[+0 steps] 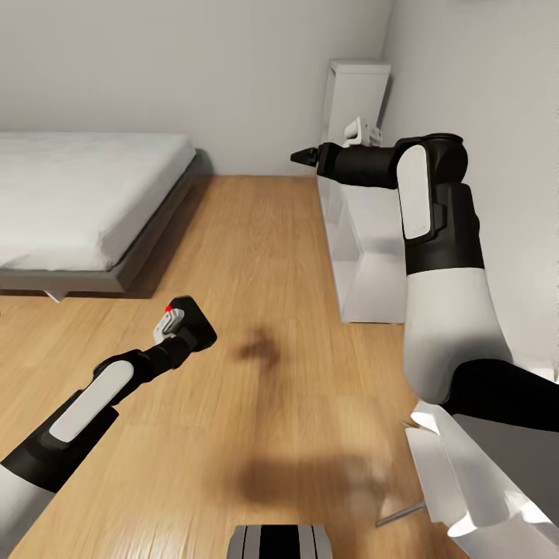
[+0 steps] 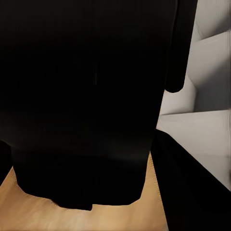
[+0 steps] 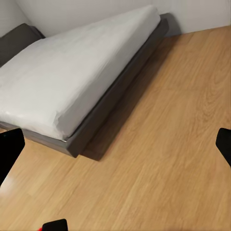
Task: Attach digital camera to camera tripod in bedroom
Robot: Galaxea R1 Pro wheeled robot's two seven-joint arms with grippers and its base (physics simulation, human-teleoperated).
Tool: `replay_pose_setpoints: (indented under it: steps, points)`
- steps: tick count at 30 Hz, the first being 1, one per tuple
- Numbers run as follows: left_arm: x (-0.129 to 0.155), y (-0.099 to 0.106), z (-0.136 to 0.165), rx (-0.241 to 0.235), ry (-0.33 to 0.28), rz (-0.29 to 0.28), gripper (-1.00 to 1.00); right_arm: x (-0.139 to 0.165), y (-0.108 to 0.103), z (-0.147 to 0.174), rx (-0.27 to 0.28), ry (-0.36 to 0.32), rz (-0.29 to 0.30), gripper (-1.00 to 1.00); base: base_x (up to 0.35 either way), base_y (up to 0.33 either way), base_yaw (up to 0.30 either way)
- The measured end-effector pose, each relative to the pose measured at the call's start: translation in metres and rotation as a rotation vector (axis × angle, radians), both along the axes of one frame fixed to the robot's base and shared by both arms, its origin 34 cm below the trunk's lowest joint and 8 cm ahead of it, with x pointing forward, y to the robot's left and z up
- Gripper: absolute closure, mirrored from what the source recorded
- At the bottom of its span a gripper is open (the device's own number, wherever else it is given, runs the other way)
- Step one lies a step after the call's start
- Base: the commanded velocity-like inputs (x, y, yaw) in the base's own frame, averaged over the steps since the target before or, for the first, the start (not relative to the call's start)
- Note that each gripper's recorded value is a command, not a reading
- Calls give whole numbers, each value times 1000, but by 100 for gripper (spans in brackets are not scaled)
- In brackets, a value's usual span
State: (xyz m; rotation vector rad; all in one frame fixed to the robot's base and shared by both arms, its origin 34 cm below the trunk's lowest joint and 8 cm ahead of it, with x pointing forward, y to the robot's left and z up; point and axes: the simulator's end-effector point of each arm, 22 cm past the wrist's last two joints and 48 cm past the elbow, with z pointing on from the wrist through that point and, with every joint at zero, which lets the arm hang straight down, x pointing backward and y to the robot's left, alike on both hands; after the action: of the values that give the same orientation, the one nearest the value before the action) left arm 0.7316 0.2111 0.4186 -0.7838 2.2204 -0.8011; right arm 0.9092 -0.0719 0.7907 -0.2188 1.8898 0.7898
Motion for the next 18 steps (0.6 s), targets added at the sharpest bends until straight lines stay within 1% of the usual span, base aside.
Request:
replay_pose_setpoints:
  steps: [18]
  points:
    - [3,-4,49,0,-74,-7,100,-23,-4,62,-6,-77,-9,-100,0,0,0]
